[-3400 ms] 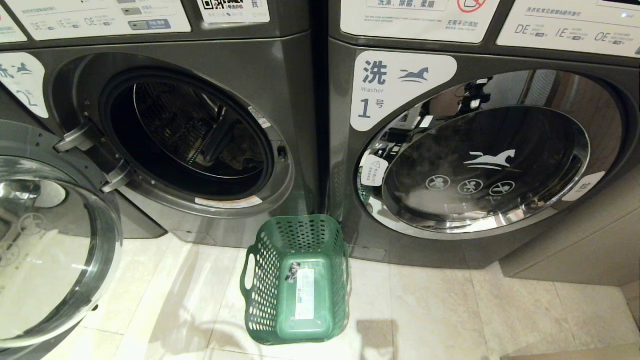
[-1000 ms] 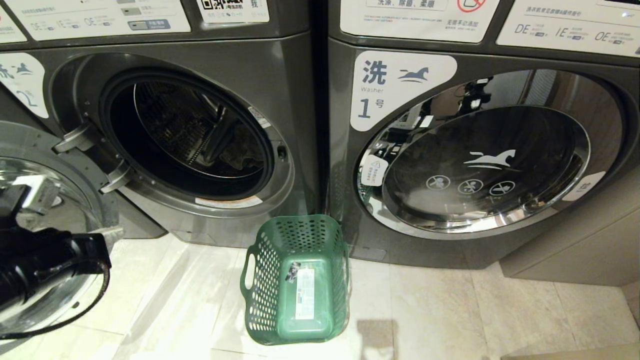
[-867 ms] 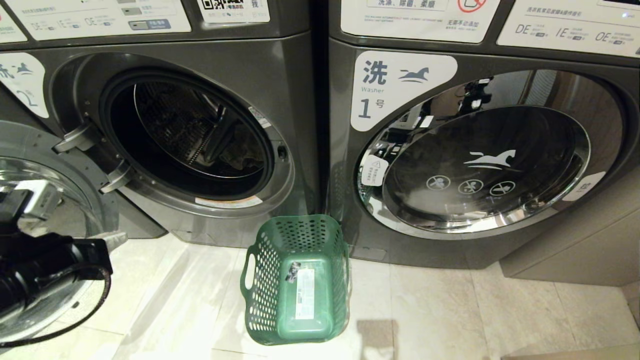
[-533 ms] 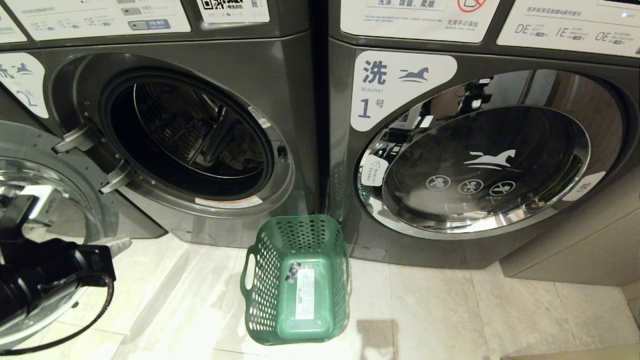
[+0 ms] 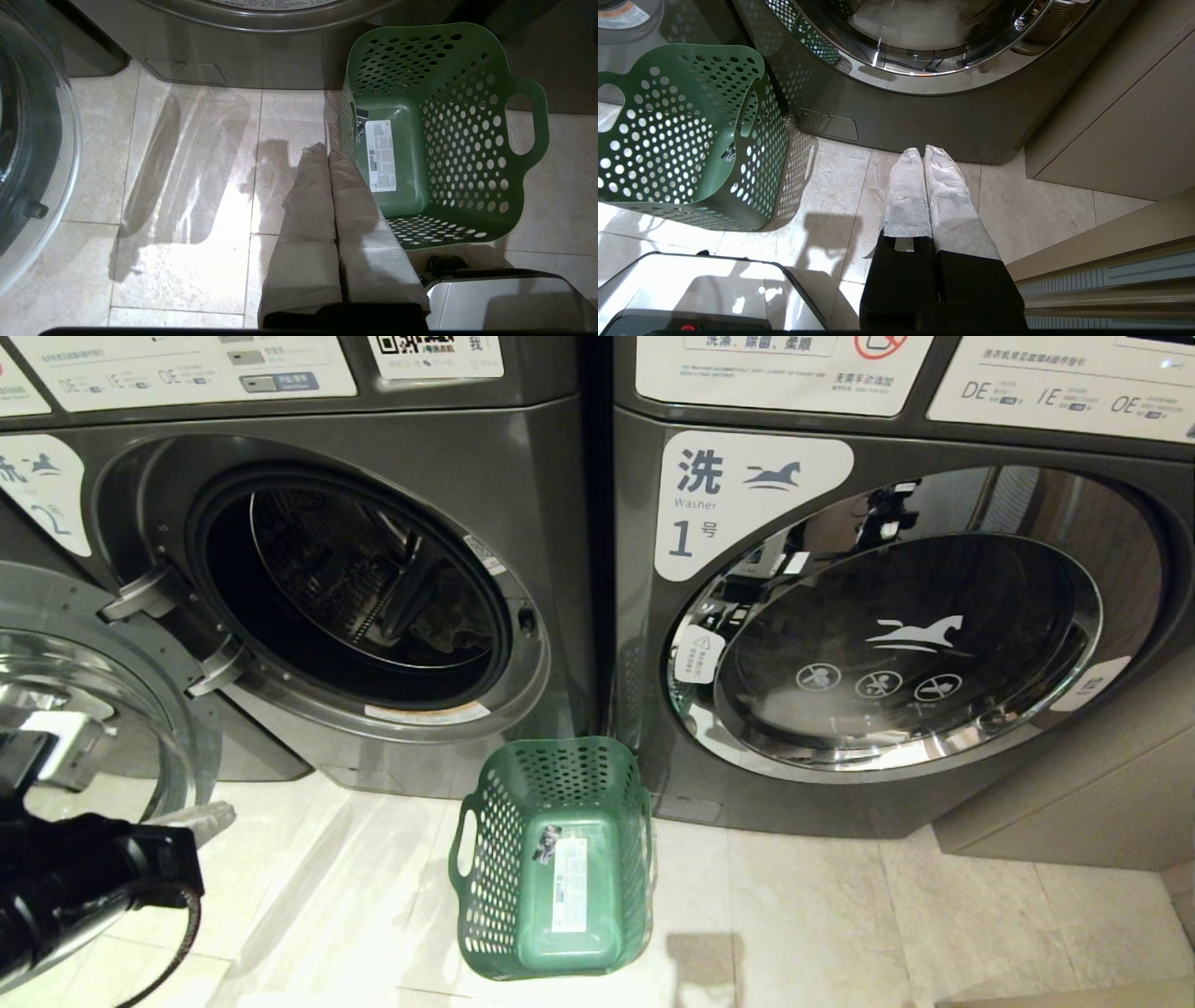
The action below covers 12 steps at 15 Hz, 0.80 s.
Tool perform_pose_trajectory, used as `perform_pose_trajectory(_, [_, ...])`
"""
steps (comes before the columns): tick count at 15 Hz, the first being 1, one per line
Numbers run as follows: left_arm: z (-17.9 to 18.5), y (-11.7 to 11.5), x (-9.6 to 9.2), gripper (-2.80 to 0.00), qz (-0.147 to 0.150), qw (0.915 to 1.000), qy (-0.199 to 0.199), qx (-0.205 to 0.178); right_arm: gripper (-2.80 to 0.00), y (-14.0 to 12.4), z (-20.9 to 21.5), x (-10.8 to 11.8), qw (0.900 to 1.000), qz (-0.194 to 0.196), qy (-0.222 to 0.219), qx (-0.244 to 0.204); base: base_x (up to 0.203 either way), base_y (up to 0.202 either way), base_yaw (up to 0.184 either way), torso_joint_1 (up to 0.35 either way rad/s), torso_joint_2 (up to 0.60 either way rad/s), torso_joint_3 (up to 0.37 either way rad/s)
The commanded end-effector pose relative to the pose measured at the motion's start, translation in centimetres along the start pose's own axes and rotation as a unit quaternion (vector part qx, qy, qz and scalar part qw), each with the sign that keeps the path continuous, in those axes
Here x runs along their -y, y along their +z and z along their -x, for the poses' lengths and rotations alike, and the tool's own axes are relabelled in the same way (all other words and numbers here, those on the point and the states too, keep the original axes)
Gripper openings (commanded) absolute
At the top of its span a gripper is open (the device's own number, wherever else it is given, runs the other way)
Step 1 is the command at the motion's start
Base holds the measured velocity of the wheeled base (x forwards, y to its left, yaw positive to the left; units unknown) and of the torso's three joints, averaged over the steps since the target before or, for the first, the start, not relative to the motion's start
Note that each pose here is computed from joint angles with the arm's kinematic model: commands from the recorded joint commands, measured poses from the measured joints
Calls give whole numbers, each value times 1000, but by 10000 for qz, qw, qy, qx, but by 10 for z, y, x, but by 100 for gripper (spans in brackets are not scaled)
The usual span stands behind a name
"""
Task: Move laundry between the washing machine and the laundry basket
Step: Pick a cloth and place it into the basket
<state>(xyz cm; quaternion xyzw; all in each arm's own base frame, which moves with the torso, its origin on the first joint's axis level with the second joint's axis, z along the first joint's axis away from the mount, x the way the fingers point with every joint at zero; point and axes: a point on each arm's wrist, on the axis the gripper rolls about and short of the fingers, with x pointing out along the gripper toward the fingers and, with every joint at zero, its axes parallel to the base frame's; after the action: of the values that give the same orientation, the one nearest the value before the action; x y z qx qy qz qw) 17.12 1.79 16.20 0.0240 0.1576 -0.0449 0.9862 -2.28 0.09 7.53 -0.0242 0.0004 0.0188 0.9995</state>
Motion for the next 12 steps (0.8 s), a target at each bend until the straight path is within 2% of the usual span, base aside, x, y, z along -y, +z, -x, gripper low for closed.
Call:
perform_pose_trajectory(1, [9, 1, 2, -280, -262, 9995, -23, 149, -280, 0, 0, 0, 10000, 3, 4, 1, 0, 0, 0, 0, 0, 0])
perform_pose_trajectory(5, [17, -5, 5, -280, -275, 9995, 3, 175, -280, 0, 0, 0, 10000, 3, 4, -6, 0, 0, 0, 0, 0, 0])
perform_pose_trajectory(9, [23, -18, 7, -280, -303, 9995, -47, 21, -280, 0, 0, 0, 10000, 3, 4, -3, 0, 0, 0, 0, 0, 0])
perform_pose_trajectory(12, [22, -19, 7, -280, -301, 9995, -49, 11, -280, 0, 0, 0, 10000, 3, 4, 1, 0, 0, 0, 0, 0, 0])
